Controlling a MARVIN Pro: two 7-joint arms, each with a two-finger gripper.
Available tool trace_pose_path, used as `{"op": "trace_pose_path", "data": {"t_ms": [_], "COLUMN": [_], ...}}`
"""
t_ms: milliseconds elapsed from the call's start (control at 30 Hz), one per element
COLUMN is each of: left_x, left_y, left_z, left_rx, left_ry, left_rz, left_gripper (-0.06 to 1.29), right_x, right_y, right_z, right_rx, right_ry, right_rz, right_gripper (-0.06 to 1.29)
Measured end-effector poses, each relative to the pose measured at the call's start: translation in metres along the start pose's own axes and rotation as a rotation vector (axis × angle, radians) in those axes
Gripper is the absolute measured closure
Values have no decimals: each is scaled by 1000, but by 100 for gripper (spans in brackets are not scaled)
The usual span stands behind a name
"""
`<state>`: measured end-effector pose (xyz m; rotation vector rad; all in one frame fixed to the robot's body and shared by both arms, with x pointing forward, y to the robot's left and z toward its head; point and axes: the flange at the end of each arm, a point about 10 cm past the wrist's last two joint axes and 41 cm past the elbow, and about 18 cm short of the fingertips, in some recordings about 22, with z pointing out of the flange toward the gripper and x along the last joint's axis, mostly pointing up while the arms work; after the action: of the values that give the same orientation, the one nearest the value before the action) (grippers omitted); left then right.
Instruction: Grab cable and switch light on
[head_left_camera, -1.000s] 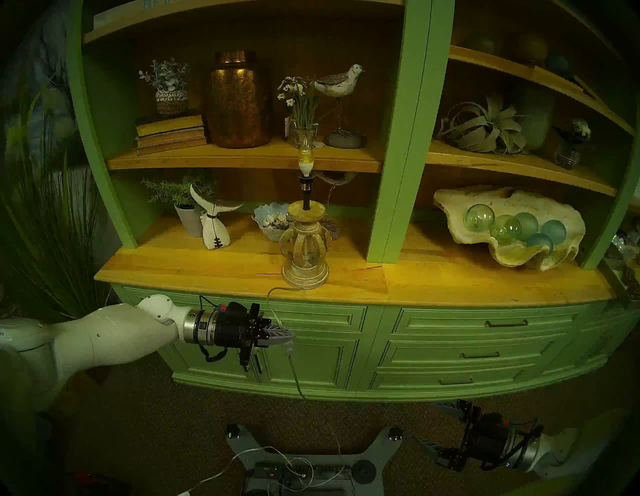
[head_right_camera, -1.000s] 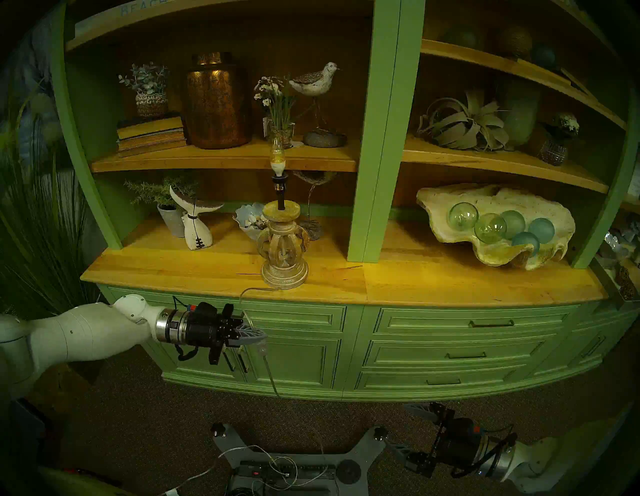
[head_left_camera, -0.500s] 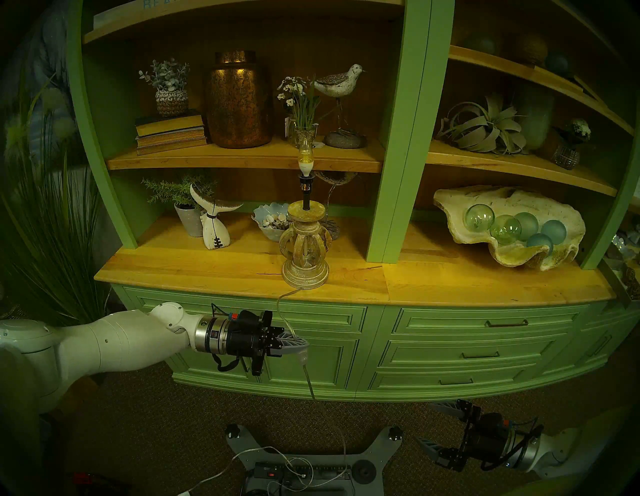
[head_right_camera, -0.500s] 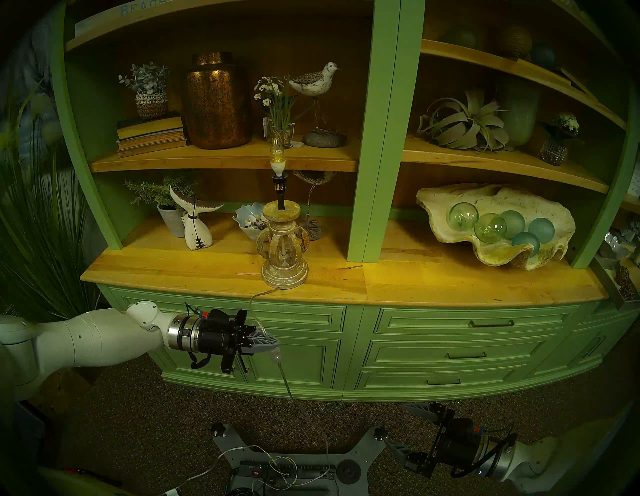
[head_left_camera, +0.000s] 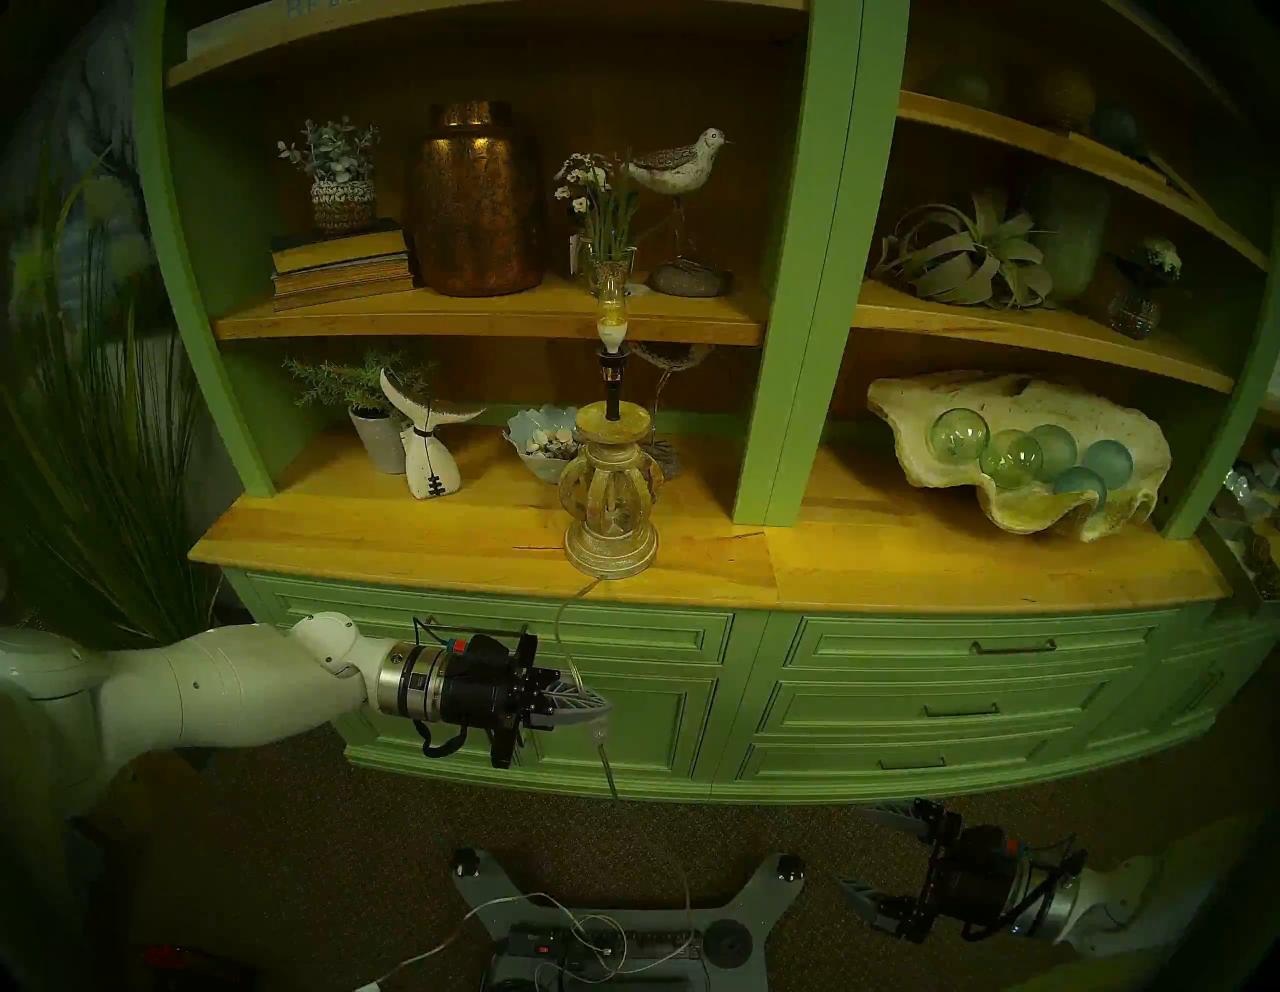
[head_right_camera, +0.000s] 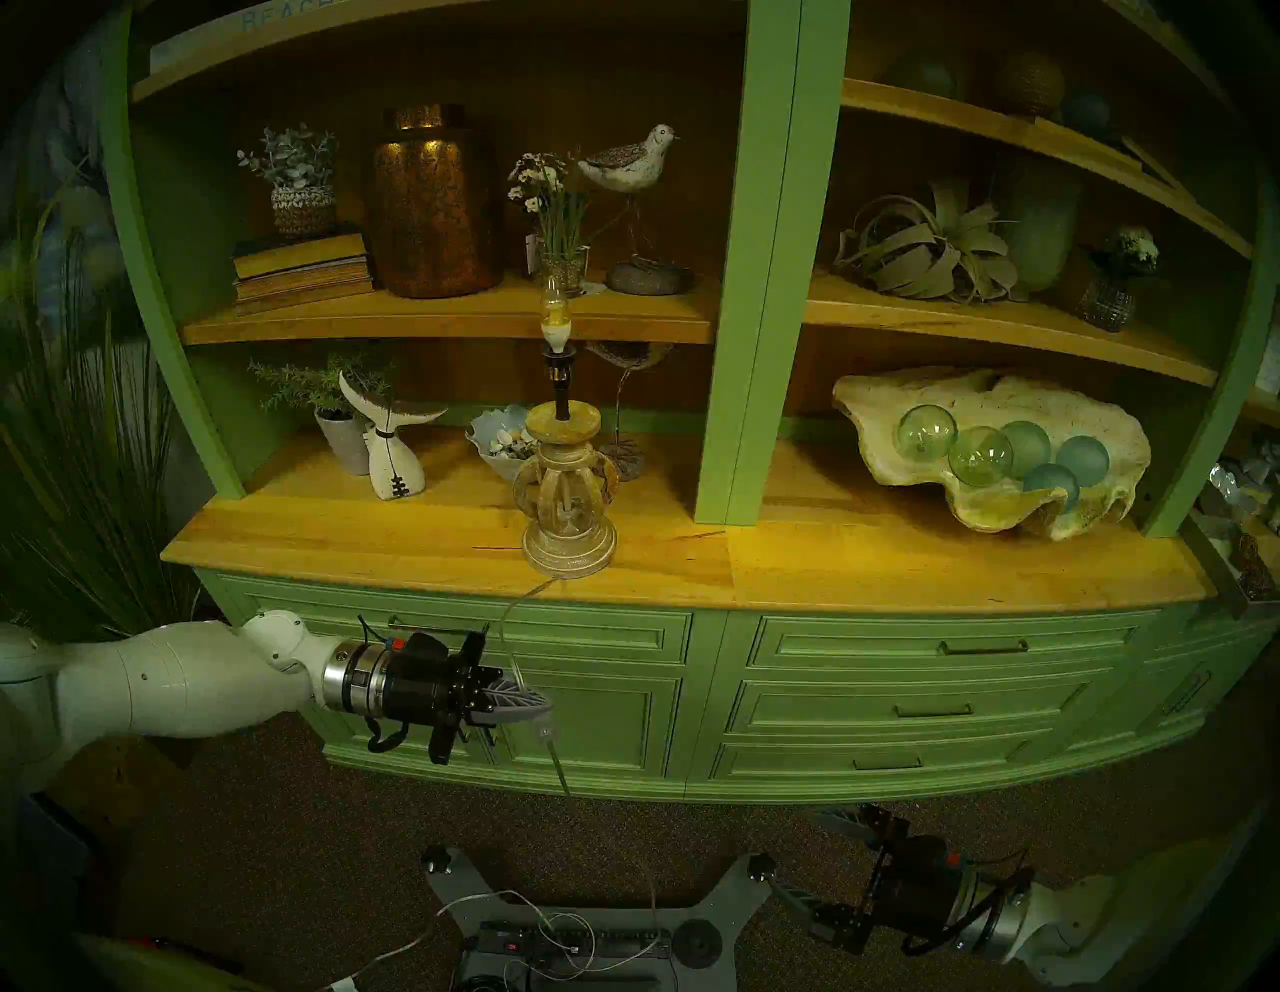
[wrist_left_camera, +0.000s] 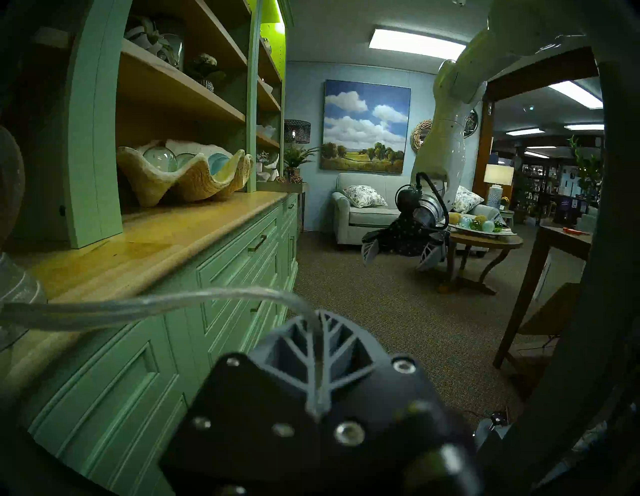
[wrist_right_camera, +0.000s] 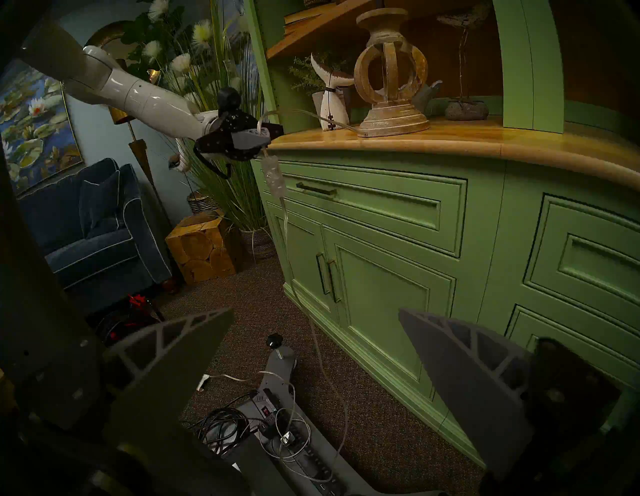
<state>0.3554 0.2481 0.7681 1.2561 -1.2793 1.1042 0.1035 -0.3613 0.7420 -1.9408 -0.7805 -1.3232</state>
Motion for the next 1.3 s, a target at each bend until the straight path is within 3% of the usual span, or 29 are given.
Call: {"op": "trace_pose_path", "data": {"t_ms": [833,967,1300], "left_x": [2,3,4], "left_y": [1,0,-1], "left_z": [-1,0,0], "left_rx": [1,2,3], "left_ry": [-13,-12,-12], "left_rz": [21,25,31], "left_gripper": [125,125,125], "right_x": [1,7,38], "right_y": [0,-1,6], "right_z": [1,11,57], "right_rx": [8,49,148], "right_ry": [1,6,37], "right_rz": [-1,-12,-68], "right_gripper": [-1,-1,-1]}}
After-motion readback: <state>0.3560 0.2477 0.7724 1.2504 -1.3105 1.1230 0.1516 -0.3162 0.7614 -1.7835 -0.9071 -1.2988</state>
